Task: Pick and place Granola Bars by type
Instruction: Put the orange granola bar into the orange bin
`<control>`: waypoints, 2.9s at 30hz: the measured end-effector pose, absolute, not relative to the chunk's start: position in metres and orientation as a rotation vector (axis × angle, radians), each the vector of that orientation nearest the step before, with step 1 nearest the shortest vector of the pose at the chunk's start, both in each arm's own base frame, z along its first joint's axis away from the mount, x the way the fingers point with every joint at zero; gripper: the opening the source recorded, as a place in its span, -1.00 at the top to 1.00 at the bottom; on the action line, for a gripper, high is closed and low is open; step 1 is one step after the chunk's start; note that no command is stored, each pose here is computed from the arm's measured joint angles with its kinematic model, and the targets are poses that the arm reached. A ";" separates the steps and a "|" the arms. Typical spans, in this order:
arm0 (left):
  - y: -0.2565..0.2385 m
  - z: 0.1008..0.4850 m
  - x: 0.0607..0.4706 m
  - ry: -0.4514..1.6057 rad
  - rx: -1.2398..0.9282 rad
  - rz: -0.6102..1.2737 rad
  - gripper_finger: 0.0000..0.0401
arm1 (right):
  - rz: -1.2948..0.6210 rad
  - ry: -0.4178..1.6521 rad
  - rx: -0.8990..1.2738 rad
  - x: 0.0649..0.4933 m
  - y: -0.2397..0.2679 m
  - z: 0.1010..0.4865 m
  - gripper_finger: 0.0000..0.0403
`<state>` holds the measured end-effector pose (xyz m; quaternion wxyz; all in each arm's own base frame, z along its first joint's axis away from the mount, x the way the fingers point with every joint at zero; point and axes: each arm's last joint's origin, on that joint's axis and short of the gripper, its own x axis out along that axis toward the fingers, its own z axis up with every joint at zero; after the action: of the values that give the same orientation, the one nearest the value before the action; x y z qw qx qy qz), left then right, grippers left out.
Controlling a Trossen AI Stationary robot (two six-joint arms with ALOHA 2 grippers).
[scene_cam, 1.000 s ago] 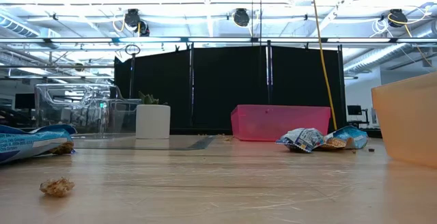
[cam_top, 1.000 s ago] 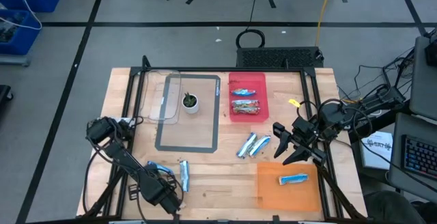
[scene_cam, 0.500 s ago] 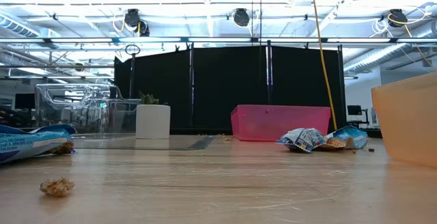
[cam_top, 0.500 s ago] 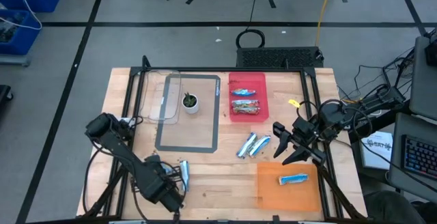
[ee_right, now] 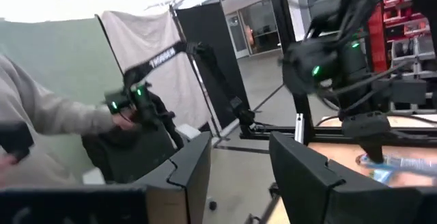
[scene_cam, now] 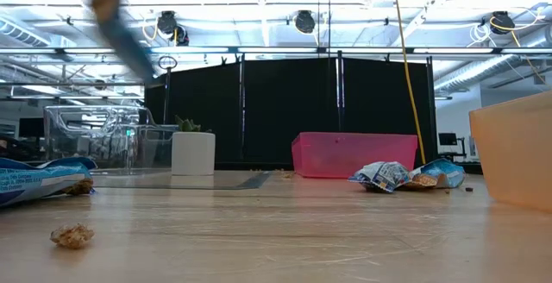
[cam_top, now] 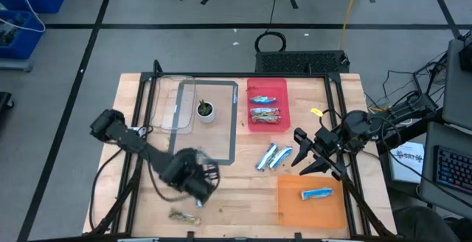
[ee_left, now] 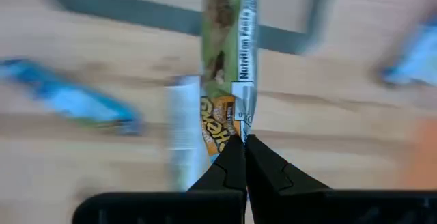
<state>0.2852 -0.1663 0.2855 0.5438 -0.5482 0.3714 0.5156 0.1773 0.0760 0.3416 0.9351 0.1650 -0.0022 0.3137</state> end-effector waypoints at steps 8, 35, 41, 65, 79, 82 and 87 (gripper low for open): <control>-0.125 0.316 0.324 0.815 -1.357 0.809 1.00 | 0.637 -0.011 0.234 0.178 0.076 0.339 0.25; -0.038 0.357 0.381 0.851 -1.506 -0.134 1.00 | 0.231 0.102 -0.021 0.202 0.074 0.312 -0.05; -0.016 0.358 0.380 0.937 -1.576 -0.219 1.00 | 0.153 0.144 -0.033 0.211 0.075 0.303 -0.11; 0.012 0.327 0.392 1.120 -1.683 -0.232 1.00 | 0.074 0.215 -0.086 0.266 0.084 0.318 -0.19; 0.011 0.329 0.391 1.127 -1.662 -0.272 0.99 | 0.073 0.269 -0.057 0.279 0.089 0.307 -0.19; 0.011 0.329 0.391 1.126 -1.663 -0.272 0.99 | 0.085 0.279 -0.037 0.281 0.090 0.304 -0.19; 0.012 0.329 0.391 1.123 -1.659 -0.272 0.99 | 0.094 0.296 -0.042 0.286 0.092 0.298 -0.19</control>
<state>0.3911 0.0115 0.3295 0.5311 -0.6953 0.4706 -0.1141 0.2863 0.0920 0.2977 0.9878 -0.0207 0.1472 0.0467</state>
